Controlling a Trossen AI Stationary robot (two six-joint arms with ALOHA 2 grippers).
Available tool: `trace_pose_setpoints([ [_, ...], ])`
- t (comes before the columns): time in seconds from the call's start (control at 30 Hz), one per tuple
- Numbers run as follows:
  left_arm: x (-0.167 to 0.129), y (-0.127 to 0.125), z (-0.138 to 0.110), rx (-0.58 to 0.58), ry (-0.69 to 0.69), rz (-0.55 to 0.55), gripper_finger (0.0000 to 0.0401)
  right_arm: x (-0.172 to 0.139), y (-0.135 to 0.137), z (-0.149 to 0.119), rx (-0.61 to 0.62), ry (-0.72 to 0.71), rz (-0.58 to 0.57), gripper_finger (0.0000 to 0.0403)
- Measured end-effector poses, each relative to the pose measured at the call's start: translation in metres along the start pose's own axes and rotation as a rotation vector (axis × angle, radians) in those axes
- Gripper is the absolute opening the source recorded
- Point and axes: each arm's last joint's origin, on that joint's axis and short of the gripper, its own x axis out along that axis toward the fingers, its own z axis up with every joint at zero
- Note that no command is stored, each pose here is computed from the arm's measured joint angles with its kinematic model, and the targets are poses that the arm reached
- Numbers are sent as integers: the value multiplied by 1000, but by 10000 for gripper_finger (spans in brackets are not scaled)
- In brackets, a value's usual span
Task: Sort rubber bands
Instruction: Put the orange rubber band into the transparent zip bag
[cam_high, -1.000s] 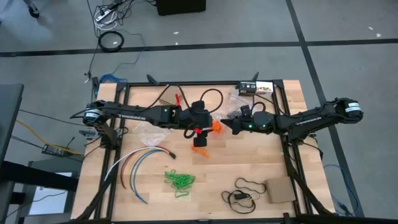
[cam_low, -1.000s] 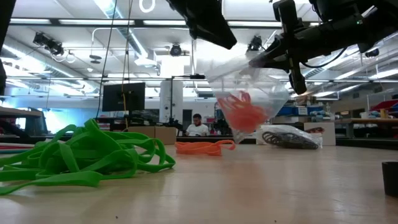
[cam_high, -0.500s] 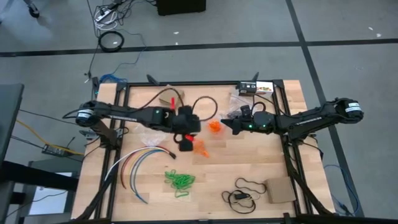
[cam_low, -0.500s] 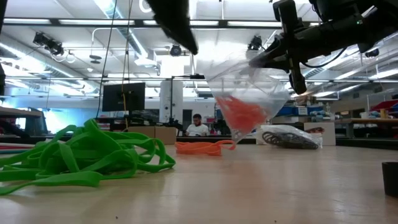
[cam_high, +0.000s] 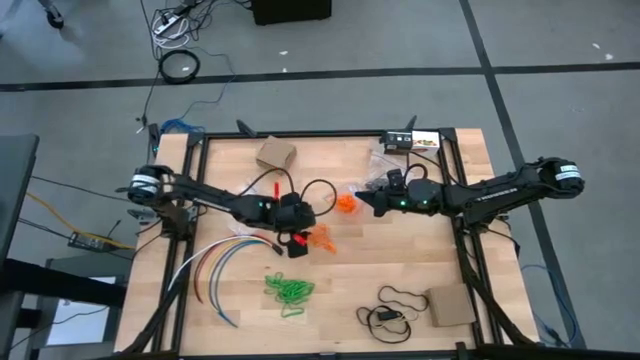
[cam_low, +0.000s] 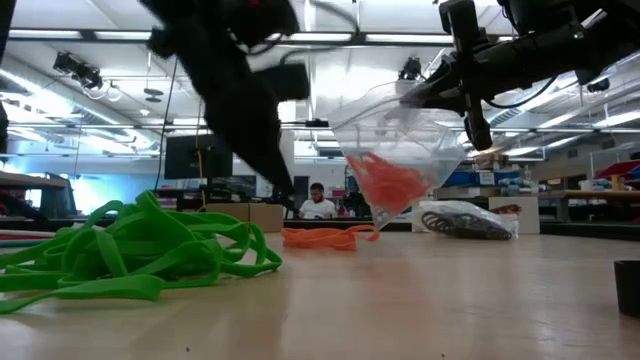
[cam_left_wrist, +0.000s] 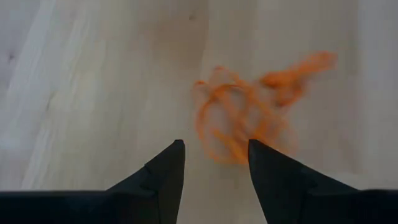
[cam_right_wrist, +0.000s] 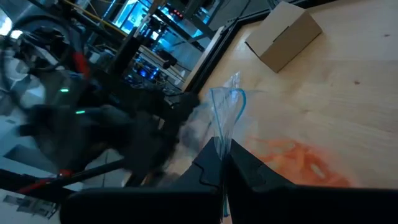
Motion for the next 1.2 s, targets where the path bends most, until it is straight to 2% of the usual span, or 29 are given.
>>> trace_pose_setpoints([
  [0.23, 29, 11, -13, -77, 36, 14, 170, 0, 0, 0, 1, -3, 2, 4],
  [0.4, 48, 9, -15, -88, 39, -88, 139, 0, 0, 0, 0, -1, 0, 4],
  [0.5, 52, 8, -15, -85, 45, -59, 98, 0, 0, 0, 0, -2, 0, 4],
  [0.6, 51, 8, -14, -48, 79, -17, 25, 0, 0, 0, 0, 0, -1, 4],
  [0.67, 48, 10, -11, -7, 105, -3, 10, 0, 0, 0, 0, -1, 0, 4],
  [0.8, 39, 11, 4, 66, 174, 61, 4, 0, 0, 0, 1, -3, 3, 4],
  [0.93, 17, 13, 39, 111, 135, 112, 2, 0, 1, -1, 0, 3, 8, 4],
  [1.2, -49, 7, 94, 181, 35, 99, 1, 0, 1, -1, -4, 3, 12, 4],
])
